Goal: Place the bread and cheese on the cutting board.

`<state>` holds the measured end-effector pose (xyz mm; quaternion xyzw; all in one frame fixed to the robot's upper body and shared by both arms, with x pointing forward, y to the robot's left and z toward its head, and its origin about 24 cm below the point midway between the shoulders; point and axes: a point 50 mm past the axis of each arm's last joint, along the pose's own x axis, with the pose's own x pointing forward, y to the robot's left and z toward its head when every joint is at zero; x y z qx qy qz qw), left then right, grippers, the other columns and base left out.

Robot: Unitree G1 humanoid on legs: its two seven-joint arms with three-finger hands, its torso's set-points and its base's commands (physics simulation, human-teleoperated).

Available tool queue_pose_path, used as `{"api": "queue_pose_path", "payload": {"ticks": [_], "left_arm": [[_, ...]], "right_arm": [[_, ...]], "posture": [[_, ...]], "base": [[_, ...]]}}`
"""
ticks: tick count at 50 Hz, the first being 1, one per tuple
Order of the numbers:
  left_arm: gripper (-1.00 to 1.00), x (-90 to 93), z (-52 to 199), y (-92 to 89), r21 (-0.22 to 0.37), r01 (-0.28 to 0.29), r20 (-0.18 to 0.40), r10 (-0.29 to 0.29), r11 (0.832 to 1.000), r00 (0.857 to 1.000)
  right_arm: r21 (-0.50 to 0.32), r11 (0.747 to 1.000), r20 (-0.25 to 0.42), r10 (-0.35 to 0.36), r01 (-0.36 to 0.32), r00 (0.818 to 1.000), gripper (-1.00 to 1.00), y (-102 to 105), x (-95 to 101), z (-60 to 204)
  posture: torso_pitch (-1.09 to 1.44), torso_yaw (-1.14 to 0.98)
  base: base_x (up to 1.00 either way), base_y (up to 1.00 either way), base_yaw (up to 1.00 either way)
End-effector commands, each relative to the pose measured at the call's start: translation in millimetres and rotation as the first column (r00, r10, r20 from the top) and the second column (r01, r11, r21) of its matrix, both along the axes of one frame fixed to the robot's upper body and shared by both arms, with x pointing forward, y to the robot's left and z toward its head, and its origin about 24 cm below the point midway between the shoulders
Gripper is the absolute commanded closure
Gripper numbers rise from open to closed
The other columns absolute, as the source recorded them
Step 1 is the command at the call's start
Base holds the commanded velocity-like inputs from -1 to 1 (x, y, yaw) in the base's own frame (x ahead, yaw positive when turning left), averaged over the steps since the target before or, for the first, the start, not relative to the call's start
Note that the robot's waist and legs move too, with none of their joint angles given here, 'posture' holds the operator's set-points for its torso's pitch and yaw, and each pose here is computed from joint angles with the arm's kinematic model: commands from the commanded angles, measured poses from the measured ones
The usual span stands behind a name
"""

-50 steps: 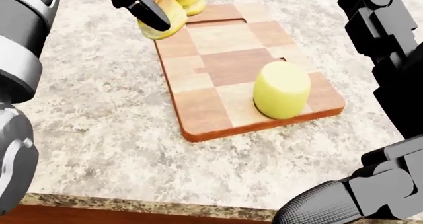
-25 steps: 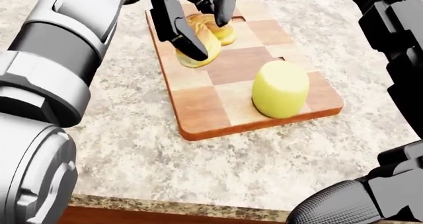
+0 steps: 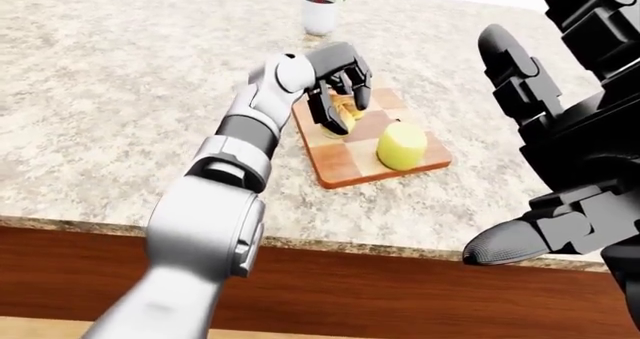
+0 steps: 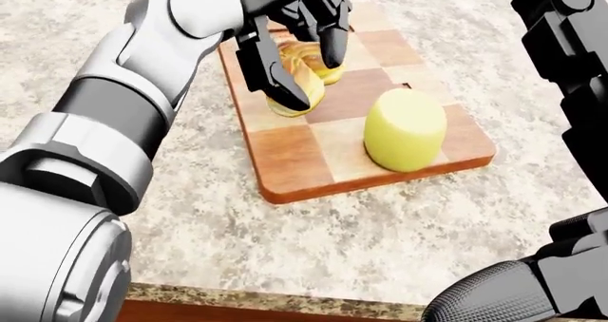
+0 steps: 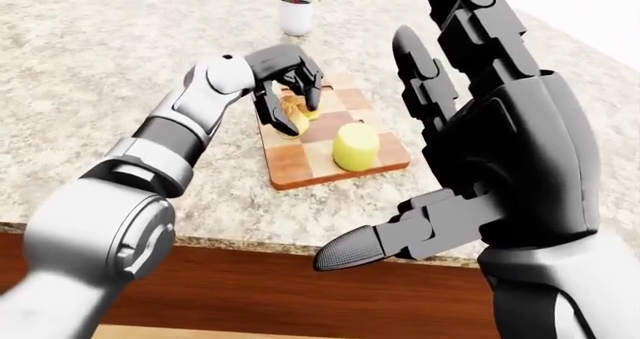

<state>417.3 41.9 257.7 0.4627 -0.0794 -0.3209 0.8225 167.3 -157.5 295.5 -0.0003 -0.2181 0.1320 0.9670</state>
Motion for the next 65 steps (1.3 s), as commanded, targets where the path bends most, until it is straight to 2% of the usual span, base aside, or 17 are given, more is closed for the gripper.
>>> {"api": "queue_pose_path", "payload": {"ticks": [1,14,19,23,32,37,44,47,50,53,55,56,58,61,63,64,65], "left_arm": [[0.49,-3.4,26.5,-5.4,-0.029,0.024,0.096,-0.022,0.999,0.995],[0.21,-3.1,12.9,-7.0,-0.011,0.03,0.071,-0.029,0.999,0.997],[-0.73,-3.0,11.8,-7.0,-0.007,0.029,0.061,-0.029,1.0,0.998],[-0.95,-2.6,9.2,-6.3,-0.004,0.025,0.053,-0.024,1.0,0.998],[-1.0,-2.1,17.0,-2.6,-0.02,0.018,0.05,-0.017,1.0,0.999],[-1.0,-4.0,64.3,13.3,-0.147,-0.011,0.072,0.022,0.989,0.997],[-1.0,-8.8,96.3,30.1,-0.223,-0.023,0.072,0.041,0.975,0.997],[-1.0,-15.6,117.1,31.9,-0.32,-0.015,0.071,0.04,0.947,0.997],[-1.0,-36.2,153.1,34.3,-0.445,0.004,0.096,0.043,0.895,0.994],[-1.0,-96.5,174.3,44.5,-0.517,0.06,0.185,0.043,0.854,0.982],[-1.0,-125.9,171.5,49.6,-0.552,0.069,0.19,0.045,0.831,0.981],[-1.0,-142.3,168.5,53.8,-0.594,0.067,0.185,0.055,0.802,0.981],[-1.0,-163.3,156.9,58.8,-0.602,0.071,0.23,0.088,0.796,0.969],[-1.0,-194.7,122.0,64.7,-0.647,0.057,0.207,0.104,0.76,0.973],[-1.0,-205.8,112.7,67.6,-0.697,0.049,0.177,0.106,0.715,0.979],[-1.0,-209.2,111.0,69.1,-0.701,0.052,0.188,0.114,0.711,0.976],[-1.0,-215.6,110.9,74.0,-0.744,0.057,0.178,0.116,0.666,0.977]], "right_arm": [[0.016,1.0,0.059,-0.019,0.018,0.998,-1.0,-2.8,-2.9,8.2],[0.016,1.0,0.056,-0.02,0.02,0.998,-1.0,-3.0,-2.0,6.0],[0.016,1.0,0.055,-0.021,0.02,0.998,-1.0,-2.9,-1.7,5.3],[0.016,1.0,0.054,-0.021,0.02,0.998,-1.0,-3.0,-1.6,4.8],[0.015,1.0,0.054,-0.02,0.019,0.998,-1.0,-2.7,-1.6,5.1],[0.014,1.0,0.055,-0.018,0.017,0.998,-1.0,-2.8,-2.3,6.5],[0.01,1.0,0.06,-0.01,0.01,0.998,-1.0,1.3,-1.6,8.3],[0.006,1.0,0.059,-0.013,0.013,0.998,-1.0,1.9,-1.0,8.2],[0.006,1.0,0.061,-0.01,0.01,0.998,-1.0,3.2,-0.4,8.5],[0.004,1.0,0.058,-0.003,0.003,0.998,-1.0,5.9,1.1,7.2],[0.003,1.0,0.057,0.0,0.0,0.998,-1.0,7.7,1.8,7.1],[0.003,1.0,0.058,0.002,-0.002,0.998,-1.0,8.7,1.9,7.5],[0.004,1.0,0.059,0.004,-0.004,0.998,-1.0,10.5,2.6,7.5],[0.001,1.0,0.062,0.006,-0.006,0.998,-1.0,12.5,2.6,8.9],[-0.001,1.0,0.063,0.007,-0.007,0.998,-1.0,13.3,2.2,9.9],[-0.001,1.0,0.063,0.007,-0.007,0.998,-1.0,13.8,2.4,10.1],[-0.001,1.0,0.064,0.008,-0.008,0.998,-1.0,14.5,2.5,10.2]], "posture": [[0.0,0.0],[0.0,0.0],[0.0,0.0],[0.0,0.0],[0.0,0.0],[0.0,0.0],[0.0,0.0],[0.0,0.0],[0.0,0.0],[0.0,0.0],[0.0,0.0],[0.0,0.0],[0.0,0.0],[0.0,0.0],[0.0,0.0],[0.0,0.0],[0.0,0.0]], "base": [[0.0,0.0,0.0],[0.0,0.0,0.0],[0.0,0.0,0.0],[0.0,0.0,0.0],[0.0,0.0,0.0],[0.0,0.0,0.0],[0.0,0.0,0.0],[0.0,0.0,0.0],[0.0,0.0,0.0],[0.0,0.0,0.0],[0.0,0.0,0.0],[0.0,0.0,0.0],[0.0,0.0,0.0],[0.0,0.0,0.0],[0.0,0.0,0.0],[0.0,0.0,0.0],[0.0,0.0,0.0]]}}
